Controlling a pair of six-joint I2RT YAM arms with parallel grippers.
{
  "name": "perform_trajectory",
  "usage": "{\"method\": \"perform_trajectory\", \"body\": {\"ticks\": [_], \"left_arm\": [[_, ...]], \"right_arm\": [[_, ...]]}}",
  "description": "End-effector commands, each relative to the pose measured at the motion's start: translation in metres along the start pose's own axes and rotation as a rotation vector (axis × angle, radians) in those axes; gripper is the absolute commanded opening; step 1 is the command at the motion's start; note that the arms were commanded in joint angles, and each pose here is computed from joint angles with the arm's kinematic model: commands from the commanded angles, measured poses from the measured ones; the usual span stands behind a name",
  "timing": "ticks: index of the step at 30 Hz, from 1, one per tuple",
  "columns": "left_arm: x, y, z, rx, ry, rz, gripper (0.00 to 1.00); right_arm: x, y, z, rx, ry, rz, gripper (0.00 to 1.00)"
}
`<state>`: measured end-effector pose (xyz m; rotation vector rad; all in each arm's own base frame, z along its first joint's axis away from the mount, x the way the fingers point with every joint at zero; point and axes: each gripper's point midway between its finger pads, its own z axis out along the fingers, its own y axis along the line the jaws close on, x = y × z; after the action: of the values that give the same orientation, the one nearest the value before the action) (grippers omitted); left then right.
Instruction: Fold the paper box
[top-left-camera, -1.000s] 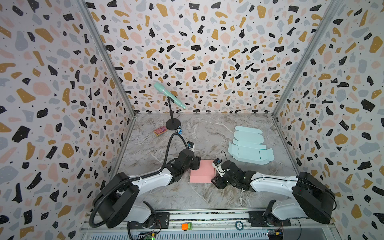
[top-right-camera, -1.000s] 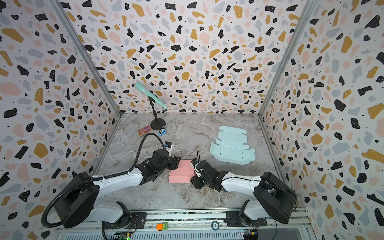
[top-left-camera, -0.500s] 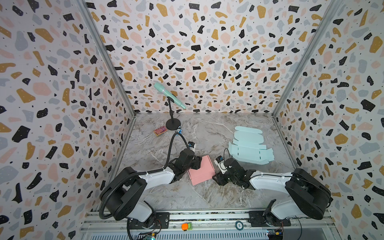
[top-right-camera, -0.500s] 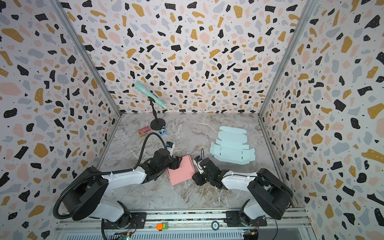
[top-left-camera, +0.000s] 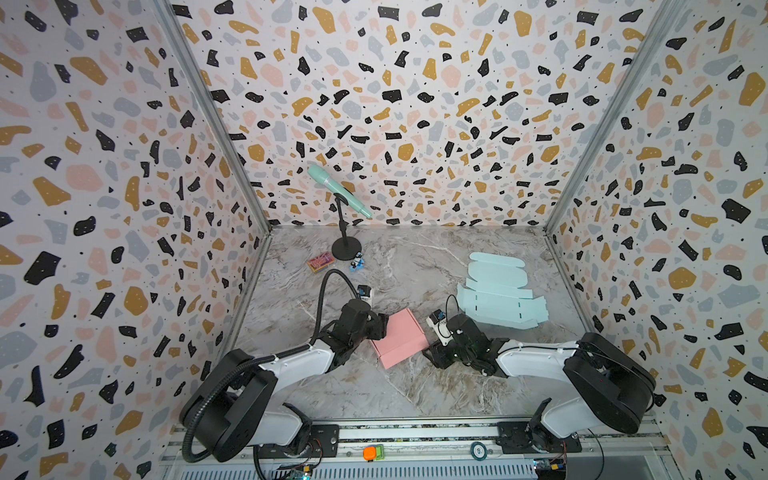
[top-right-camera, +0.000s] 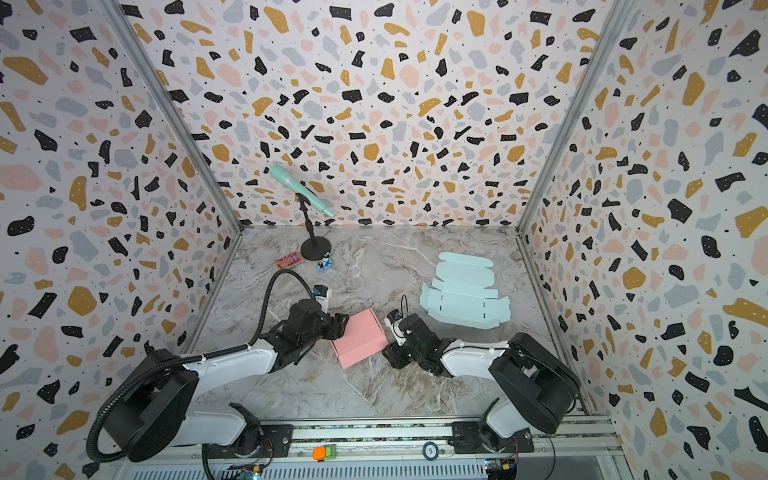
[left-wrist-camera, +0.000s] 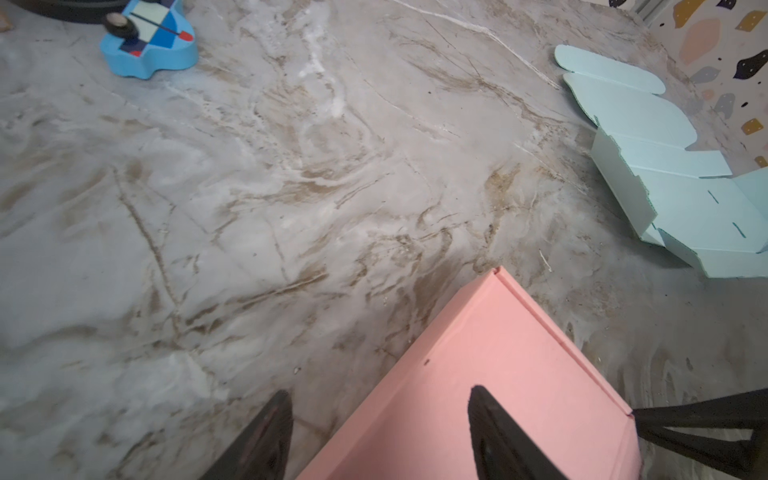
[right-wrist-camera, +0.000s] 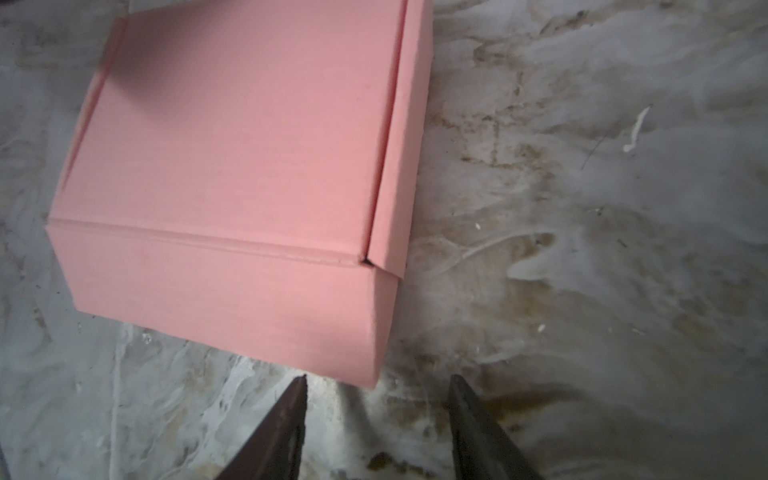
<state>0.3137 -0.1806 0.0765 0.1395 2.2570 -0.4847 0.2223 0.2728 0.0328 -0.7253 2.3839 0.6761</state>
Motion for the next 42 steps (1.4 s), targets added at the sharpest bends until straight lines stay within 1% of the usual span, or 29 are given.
{"method": "perform_trajectory", "body": {"ticks": [1,5,10,16,22,35,42], "left_arm": [[-0.011,-0.001,-0.005,0.082,-0.023,-0.036,0.71],[-0.007,-0.005,-0.003,0.108,0.009,-0.019,0.73],[0.005,-0.004,0.006,0.116,0.050,-0.006,0.74],[0.023,-0.011,0.016,0.180,0.108,0.012,0.74],[0.031,-0.007,0.011,0.173,0.107,0.015,0.73],[0.035,-0.012,-0.007,0.223,0.067,-0.058,0.70],[0.048,-0.017,-0.013,0.247,0.066,-0.079,0.68]], "right_arm": [[0.004,0.003,-0.007,0.002,0.012,-0.013,0.54],[0.011,0.007,-0.013,-0.001,0.021,-0.013,0.51],[0.006,0.019,-0.022,-0.005,0.004,-0.034,0.48],[0.003,0.027,-0.021,-0.006,-0.001,-0.049,0.46],[0.006,0.034,-0.015,-0.023,0.009,-0.063,0.44],[-0.002,0.044,-0.015,-0.025,-0.005,-0.097,0.42],[-0.005,0.050,-0.017,-0.026,-0.010,-0.114,0.41]]}}
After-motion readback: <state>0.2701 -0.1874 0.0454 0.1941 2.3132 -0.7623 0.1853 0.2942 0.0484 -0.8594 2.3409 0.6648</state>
